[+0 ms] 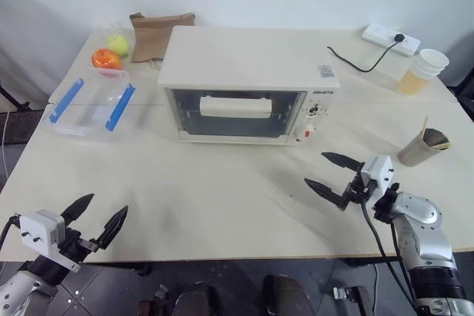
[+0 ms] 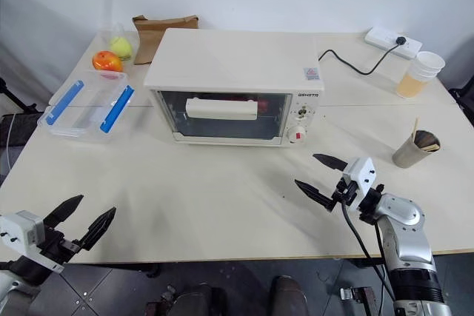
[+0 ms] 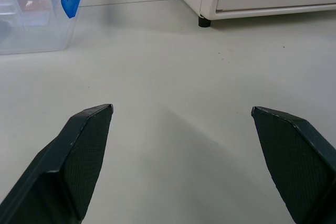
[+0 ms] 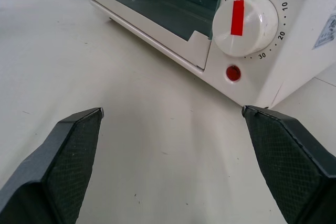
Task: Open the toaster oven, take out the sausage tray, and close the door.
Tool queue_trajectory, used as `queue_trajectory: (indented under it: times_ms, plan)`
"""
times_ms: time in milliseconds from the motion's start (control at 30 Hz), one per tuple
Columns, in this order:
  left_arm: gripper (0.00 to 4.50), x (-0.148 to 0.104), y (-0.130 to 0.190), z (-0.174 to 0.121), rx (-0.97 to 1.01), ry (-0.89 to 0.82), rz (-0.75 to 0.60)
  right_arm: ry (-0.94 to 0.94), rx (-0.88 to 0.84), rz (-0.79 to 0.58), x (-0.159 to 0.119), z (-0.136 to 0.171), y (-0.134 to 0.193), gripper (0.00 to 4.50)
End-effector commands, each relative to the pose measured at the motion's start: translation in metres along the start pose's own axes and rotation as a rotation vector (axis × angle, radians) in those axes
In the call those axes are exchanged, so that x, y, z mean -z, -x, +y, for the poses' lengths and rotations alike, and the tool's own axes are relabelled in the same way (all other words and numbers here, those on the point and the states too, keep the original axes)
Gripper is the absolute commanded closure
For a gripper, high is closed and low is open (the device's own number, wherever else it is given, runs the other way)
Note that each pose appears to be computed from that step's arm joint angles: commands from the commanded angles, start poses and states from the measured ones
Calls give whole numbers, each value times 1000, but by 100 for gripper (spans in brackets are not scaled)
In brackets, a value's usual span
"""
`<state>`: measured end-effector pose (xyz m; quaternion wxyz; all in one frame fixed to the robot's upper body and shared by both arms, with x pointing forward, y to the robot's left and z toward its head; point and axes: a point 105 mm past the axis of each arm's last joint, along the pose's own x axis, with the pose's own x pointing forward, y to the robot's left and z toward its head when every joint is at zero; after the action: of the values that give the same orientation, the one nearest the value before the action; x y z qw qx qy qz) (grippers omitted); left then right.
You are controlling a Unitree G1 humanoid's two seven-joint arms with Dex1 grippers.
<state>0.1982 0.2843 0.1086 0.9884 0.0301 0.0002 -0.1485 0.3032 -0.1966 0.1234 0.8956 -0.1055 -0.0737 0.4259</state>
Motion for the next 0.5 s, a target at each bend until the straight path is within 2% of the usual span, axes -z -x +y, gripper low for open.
queue_trajectory:
  times_ms: [33,100,167,233,333,500]
  plan:
    - [0,-6,0,0,18,-13,-13,29,-40,-27,-15,3,-1,7]
    - [0,-12,0,0,37,3,-30,18,-70,-33,-19,8,-4,7]
    - [0,-35,-1,-1,104,58,-121,-13,-126,-64,-34,18,-10,7]
    - [0,-62,2,-9,256,104,-212,-55,-188,-96,-51,28,-18,7]
    - [0,-89,-4,-5,347,134,-278,-136,-264,-149,-82,41,-32,7]
    - [0,-107,-26,-10,468,101,-242,-193,-264,-201,-114,40,-60,7]
